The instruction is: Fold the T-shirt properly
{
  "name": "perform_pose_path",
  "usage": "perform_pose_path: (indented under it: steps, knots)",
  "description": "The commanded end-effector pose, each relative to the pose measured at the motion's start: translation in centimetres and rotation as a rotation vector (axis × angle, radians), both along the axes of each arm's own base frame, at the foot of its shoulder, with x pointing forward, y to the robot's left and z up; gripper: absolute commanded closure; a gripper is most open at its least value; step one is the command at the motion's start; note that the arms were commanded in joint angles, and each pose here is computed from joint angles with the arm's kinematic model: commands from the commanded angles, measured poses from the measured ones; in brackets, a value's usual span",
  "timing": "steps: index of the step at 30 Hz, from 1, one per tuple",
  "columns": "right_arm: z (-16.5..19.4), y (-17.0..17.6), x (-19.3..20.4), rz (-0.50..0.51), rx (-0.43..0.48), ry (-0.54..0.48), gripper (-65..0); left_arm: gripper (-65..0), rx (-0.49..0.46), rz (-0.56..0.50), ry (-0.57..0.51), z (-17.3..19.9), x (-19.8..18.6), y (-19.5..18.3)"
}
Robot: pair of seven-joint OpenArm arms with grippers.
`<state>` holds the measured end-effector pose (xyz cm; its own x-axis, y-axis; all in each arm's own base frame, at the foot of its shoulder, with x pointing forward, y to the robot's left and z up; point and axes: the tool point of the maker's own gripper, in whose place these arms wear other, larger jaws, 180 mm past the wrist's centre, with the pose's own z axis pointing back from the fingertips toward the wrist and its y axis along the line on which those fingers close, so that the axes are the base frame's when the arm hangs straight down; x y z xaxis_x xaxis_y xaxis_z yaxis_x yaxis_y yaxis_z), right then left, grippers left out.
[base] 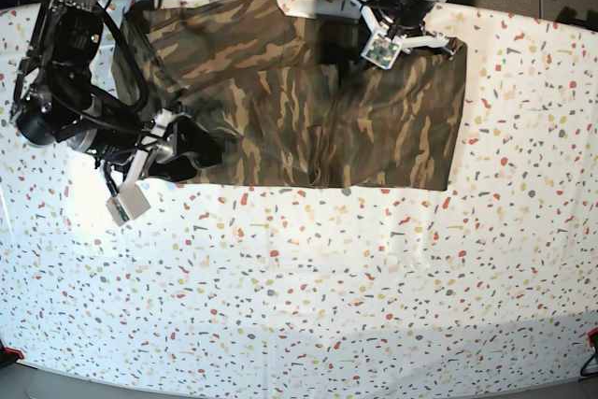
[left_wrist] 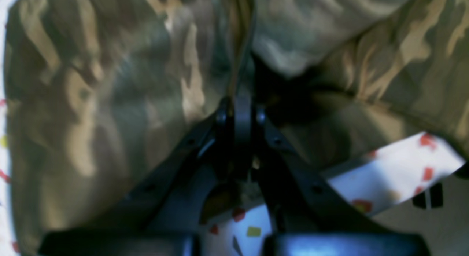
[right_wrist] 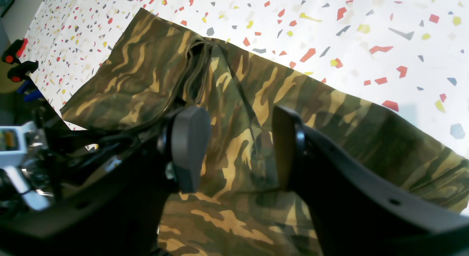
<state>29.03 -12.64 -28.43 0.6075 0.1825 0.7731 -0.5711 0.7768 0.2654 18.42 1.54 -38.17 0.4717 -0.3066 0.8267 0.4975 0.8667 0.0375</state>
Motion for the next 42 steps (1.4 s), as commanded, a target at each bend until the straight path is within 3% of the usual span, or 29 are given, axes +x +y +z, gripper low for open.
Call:
perform_pose_path:
  steps: [1, 5, 12, 19, 20, 22, 24, 26, 32, 37, 42]
  knots:
    - [1.4, 0.1, 0.5, 0.008, 0.015, -0.050, -30.8, 0.0, -0.060, 0.008, -0.063, 2.4, 0.7, -0.6]
    - [1.4, 0.1, 0.5, 0.008, 0.015, -0.050, -30.8, 0.0, -0.218, 0.020, -0.114, 6.8, 1.4, -1.7]
    - [1.3, 0.1, 0.5, 0.009, 0.013, -0.047, -30.8, 0.0, -0.405, -0.086, -0.046, 8.1, -0.2, -4.5]
    - [1.3, 0.1, 0.4, 0.010, 0.011, -0.043, -30.8, 0.0, -0.442, -0.124, -0.021, 8.4, -1.1, -6.1]
    - [1.2, 0.1, 0.4, 0.011, 0.008, -0.040, -30.8, -0.6, -0.444, -0.128, -0.021, 8.5, -1.2, -6.3]
    - [1.1, 0.1, 0.3, 0.012, 0.005, -0.037, -30.8, -12.8, -0.445, -0.129, -0.022, 8.5, -1.2, -6.3]
    - [1.1, 0.1, 0.3, 0.013, 0.005, -0.037, -30.8, -23.2, -0.424, -0.133, -0.029, 8.4, -1.2, -6.2]
    - [1.1, 0.1, 0.3, 0.013, 0.005, -0.037, -30.8, -26.7, -0.380, -0.141, -0.044, 8.1, -1.1, -6.0]
    - [1.1, 0.1, 0.3, 0.013, 0.004, -0.034, -30.8, -26.7, -0.276, -0.144, -0.092, 7.6, -0.5, -5.3]
    - [0.9, -0.2, 0.2, 0.016, -0.010, -0.026, -30.8, -26.6, -0.117, 0.007, -0.173, 7.1, 1.6, -1.9]
    - [0.5, -2.6, -0.5, 0.028, -0.105, 0.006, -30.8, -26.6, -0.005, 0.153, -0.194, 6.6, 3.3, 2.7]
